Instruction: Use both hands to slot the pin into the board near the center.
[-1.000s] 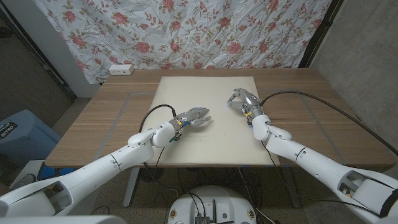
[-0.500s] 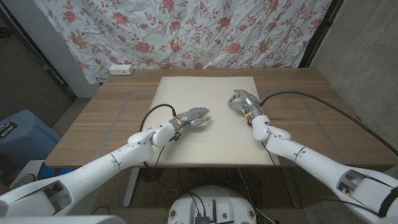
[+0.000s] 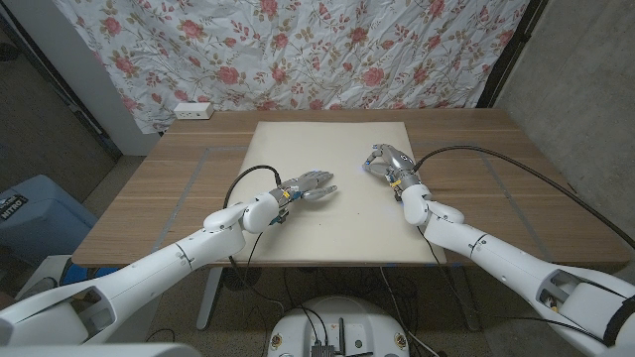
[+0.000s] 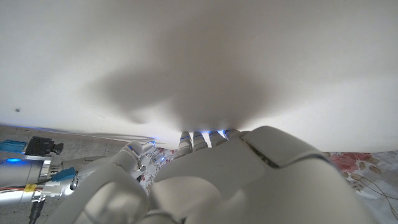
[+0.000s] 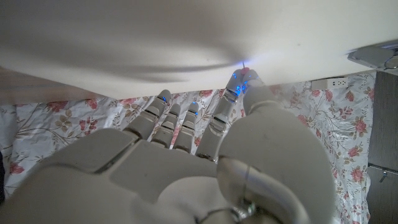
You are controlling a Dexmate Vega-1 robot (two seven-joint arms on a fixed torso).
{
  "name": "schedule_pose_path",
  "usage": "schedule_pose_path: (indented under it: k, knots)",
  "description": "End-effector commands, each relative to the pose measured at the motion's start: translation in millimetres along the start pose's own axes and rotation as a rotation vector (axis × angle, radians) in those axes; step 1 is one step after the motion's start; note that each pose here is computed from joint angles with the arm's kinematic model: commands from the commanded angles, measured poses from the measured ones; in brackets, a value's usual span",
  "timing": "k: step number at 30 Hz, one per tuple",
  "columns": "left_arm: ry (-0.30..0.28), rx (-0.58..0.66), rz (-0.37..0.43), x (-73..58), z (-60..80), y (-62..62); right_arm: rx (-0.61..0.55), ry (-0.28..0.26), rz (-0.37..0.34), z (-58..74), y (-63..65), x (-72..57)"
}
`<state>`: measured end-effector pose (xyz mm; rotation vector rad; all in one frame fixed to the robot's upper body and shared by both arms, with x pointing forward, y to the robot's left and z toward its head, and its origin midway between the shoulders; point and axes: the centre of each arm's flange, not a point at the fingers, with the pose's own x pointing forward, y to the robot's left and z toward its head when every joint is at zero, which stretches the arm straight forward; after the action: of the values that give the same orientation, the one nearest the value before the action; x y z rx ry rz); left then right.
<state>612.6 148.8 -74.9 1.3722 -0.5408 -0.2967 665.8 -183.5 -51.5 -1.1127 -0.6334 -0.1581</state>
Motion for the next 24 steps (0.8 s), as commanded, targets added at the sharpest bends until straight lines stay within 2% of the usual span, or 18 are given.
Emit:
schedule_pose_path:
  k: [1,24]
  knots:
    - [0.001,-0.001,-0.005,0.7,-1.0,0.3,-0.018,-0.006,0.008,-0.7,1.4,0.2]
    - [-0.001,-0.009,-0.011,1.7,-4.1,1.6,-0.030,0.012,0.014,-6.8,3.8,-3.4]
